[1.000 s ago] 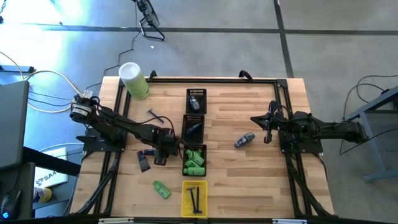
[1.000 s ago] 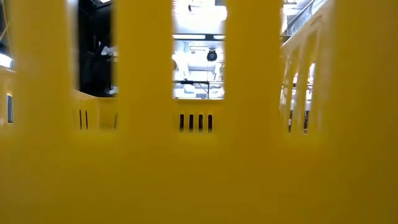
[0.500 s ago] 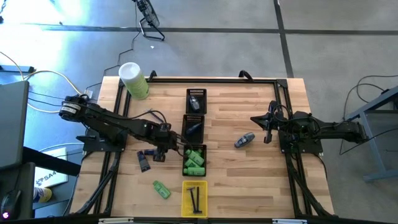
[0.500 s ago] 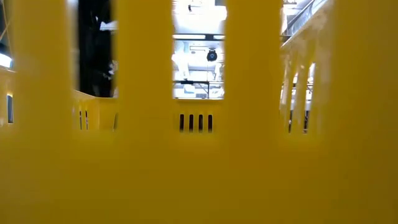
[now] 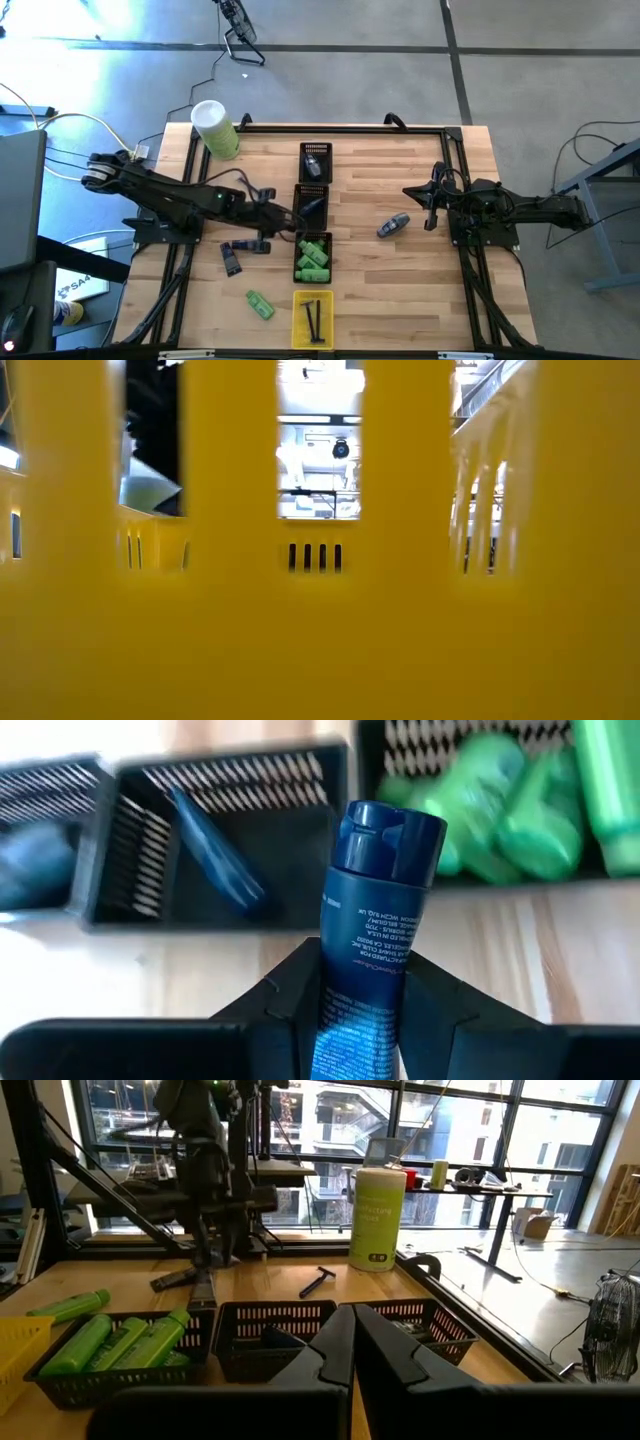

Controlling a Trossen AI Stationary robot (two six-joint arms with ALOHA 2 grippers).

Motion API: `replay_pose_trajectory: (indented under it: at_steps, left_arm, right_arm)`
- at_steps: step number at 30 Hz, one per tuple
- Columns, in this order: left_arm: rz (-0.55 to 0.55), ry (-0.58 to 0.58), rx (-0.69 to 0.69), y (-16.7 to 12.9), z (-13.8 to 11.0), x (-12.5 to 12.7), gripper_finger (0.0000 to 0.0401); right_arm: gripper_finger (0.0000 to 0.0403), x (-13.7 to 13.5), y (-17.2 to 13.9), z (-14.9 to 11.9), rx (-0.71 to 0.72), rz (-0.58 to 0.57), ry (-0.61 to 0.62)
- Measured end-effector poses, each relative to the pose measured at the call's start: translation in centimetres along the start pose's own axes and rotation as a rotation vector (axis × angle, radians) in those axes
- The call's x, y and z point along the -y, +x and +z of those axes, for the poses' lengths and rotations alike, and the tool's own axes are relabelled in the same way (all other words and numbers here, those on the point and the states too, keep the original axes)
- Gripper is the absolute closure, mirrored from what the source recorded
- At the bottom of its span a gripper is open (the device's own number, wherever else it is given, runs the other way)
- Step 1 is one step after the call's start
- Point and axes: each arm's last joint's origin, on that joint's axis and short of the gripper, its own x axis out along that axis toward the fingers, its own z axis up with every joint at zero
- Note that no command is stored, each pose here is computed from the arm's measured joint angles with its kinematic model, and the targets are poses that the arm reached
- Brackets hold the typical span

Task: Pick & Place Travel size toiletries
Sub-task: Put the dark blue shave butter bottle into the center black bin

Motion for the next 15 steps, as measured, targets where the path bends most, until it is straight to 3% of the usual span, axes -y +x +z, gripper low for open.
replay_pose_trajectory:
  at_steps: [10, 15]
  left_arm:
    - [0.230, -0.113, 0.247, -0.2, 2.4, -0.7, 0.0302]
    - [0.304, -0.263, 0.340, -0.2, 3.1, -1.3, 0.0302]
  right_arm:
    - [0.0401, 0.0, 0.0, -0.1, -0.014, 0.000, -0.005]
    - [0.0401, 0.0, 0.0, -0.1, -0.014, 0.000, -0.022]
